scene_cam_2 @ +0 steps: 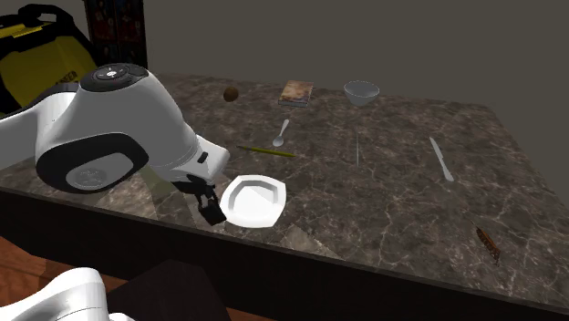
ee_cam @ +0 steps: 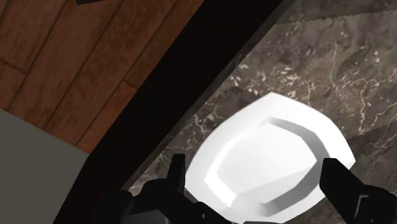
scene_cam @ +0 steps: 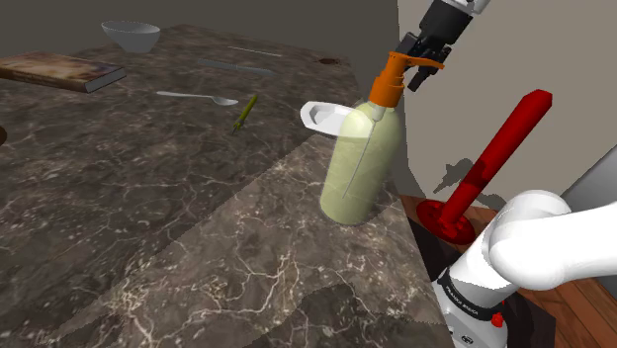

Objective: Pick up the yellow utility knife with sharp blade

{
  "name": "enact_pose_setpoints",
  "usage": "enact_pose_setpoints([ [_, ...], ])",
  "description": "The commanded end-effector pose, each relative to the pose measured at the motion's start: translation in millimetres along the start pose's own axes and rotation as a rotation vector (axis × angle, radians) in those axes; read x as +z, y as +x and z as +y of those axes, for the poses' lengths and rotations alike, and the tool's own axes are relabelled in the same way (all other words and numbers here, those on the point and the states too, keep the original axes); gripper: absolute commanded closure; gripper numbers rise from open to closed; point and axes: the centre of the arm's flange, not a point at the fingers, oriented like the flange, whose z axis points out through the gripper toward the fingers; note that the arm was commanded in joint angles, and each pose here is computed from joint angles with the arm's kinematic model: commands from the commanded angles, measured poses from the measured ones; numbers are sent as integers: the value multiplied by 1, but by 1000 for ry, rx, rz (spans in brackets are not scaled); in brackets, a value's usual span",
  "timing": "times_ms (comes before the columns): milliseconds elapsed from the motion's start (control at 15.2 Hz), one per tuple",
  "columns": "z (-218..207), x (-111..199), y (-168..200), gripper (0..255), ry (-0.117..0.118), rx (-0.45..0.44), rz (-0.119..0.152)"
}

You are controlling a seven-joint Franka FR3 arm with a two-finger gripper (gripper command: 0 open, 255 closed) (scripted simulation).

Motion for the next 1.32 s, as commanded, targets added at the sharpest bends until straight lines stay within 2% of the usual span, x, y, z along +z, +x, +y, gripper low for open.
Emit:
enact_pose_setpoints([
  [0, 0, 0, 0, 0, 0, 0, 0],
  [594, -119, 42, 36, 0, -89, 207, 11],
  [1254, -234, 100, 104, 0, -188, 437, 22],
])
